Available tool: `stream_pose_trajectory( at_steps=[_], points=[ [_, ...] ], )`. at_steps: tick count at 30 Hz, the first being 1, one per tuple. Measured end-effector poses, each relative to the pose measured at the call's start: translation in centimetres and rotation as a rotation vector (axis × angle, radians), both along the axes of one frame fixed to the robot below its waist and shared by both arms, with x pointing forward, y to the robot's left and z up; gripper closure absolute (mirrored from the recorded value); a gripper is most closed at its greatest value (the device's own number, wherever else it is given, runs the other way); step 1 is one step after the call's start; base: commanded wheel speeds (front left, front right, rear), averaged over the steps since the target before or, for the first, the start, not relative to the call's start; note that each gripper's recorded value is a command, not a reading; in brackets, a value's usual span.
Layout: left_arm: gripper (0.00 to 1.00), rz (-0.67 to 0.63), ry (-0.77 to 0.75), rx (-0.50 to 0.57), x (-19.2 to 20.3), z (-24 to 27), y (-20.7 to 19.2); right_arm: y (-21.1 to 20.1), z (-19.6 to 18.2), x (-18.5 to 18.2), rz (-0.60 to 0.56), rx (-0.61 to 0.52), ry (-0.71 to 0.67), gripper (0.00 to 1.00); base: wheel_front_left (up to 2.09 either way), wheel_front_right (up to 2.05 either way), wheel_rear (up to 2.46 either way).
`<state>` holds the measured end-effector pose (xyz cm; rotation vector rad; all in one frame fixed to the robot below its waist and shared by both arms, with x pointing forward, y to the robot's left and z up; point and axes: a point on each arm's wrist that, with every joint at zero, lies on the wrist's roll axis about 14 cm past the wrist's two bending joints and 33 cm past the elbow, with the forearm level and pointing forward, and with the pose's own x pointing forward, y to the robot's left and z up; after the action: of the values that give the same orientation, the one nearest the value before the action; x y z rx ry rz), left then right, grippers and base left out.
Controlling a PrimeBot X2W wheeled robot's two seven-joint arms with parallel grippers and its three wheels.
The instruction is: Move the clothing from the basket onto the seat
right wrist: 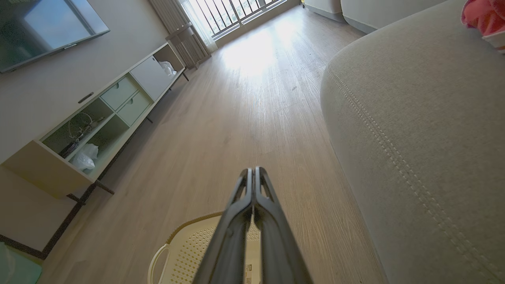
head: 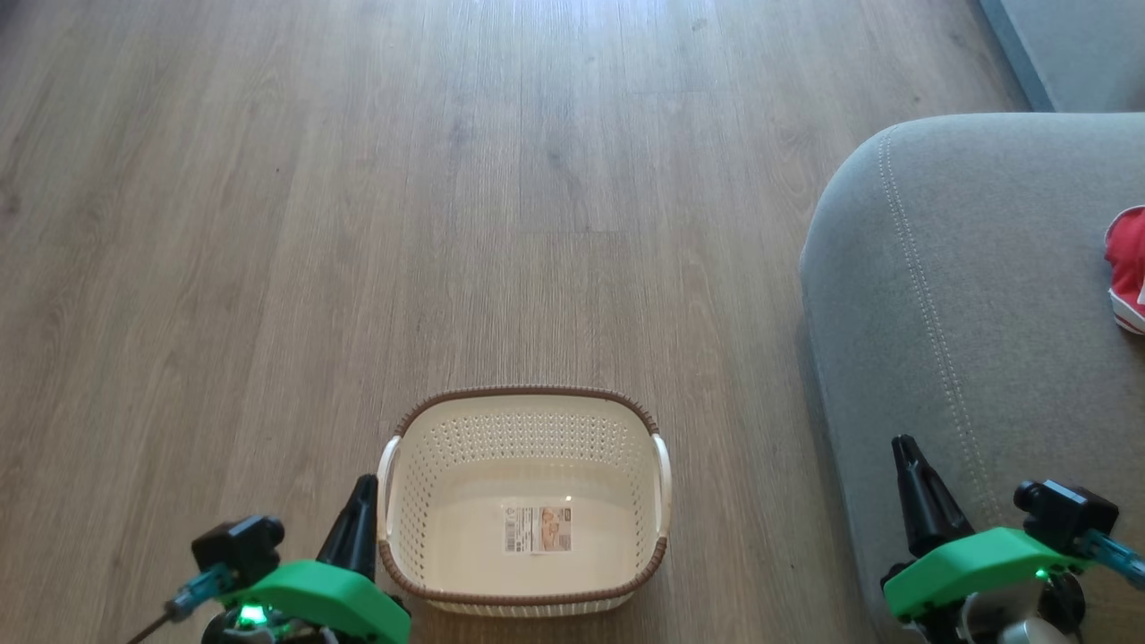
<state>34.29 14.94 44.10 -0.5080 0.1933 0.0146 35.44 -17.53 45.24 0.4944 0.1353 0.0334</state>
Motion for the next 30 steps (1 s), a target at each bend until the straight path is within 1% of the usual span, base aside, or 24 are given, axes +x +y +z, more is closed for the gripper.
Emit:
stream_pose_trajectory(
  at_steps=[11, 30],
  points=[
    [1.00, 0.031, 0.031, -0.116, 0.1, -0.3, 0.4, -0.5, 0.3, 0.5, -0.036, 0.116, 0.010, 1.00, 0.00, 0.00, 0.00],
    [1.00, 0.087, 0.044, -0.323, 0.8, 0.0, 1.5, -1.4, 0.2, 0.5, -0.098, 0.318, 0.039, 1.00, 0.00, 0.00, 0.00]
  ],
)
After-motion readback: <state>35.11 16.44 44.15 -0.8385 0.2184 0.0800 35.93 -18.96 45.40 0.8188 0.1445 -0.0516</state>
